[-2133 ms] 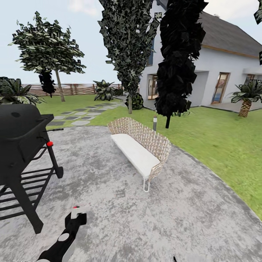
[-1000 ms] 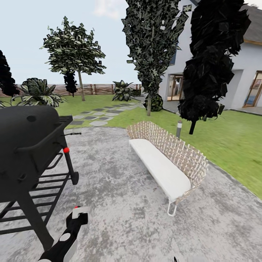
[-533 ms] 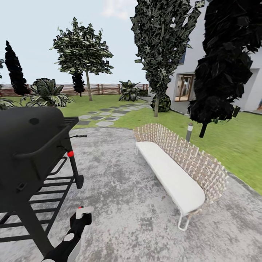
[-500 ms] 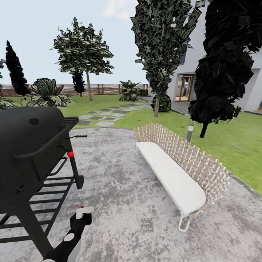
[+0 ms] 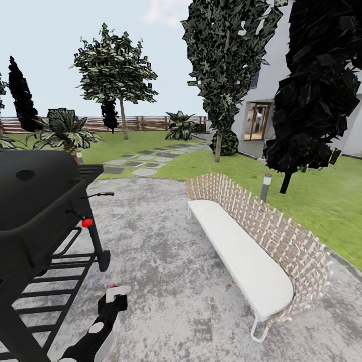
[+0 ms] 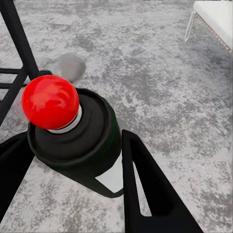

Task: In the garden, pick up the pesticide atomizer on the floor and spray pesticide onto both trees until each tree trunk is fully covered.

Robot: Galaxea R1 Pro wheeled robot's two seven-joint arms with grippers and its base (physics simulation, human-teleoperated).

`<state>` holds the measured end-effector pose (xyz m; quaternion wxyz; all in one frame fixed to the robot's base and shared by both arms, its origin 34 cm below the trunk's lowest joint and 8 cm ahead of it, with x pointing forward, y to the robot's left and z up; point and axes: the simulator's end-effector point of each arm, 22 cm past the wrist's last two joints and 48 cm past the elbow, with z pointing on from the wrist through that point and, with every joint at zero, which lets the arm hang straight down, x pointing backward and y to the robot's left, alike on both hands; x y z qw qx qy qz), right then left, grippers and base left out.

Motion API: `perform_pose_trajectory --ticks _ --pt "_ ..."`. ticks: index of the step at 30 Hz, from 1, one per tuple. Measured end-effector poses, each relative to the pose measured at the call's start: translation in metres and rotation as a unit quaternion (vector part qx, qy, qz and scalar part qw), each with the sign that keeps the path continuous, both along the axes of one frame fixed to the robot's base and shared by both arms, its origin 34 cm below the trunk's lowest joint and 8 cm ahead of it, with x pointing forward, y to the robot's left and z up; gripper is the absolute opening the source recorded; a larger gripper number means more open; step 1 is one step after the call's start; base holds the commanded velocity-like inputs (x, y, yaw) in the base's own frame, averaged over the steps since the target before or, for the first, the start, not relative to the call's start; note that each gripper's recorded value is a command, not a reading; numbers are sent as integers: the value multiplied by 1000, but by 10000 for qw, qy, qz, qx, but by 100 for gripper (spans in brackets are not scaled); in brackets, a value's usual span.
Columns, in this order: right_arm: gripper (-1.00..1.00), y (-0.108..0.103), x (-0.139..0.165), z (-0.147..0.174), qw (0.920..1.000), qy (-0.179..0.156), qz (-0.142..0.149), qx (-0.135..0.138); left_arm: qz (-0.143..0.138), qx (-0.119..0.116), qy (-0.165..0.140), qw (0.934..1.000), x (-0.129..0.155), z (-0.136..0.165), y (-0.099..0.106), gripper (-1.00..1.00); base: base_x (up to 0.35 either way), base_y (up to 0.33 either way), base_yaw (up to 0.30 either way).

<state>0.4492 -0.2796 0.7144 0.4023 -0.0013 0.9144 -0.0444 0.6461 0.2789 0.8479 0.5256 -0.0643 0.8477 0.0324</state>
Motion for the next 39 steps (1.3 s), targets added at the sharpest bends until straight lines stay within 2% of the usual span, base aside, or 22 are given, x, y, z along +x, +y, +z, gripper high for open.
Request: perform_pose_trajectory --ticks 19,39 --pt "100 0 0 0 10000 2 2 0 0 -1 2 10000 0 0 0 -100 350 -39 76" --pt "100 0 0 0 10000 2 2 2 0 -1 2 10000 0 0 0 -100 350 35 56"
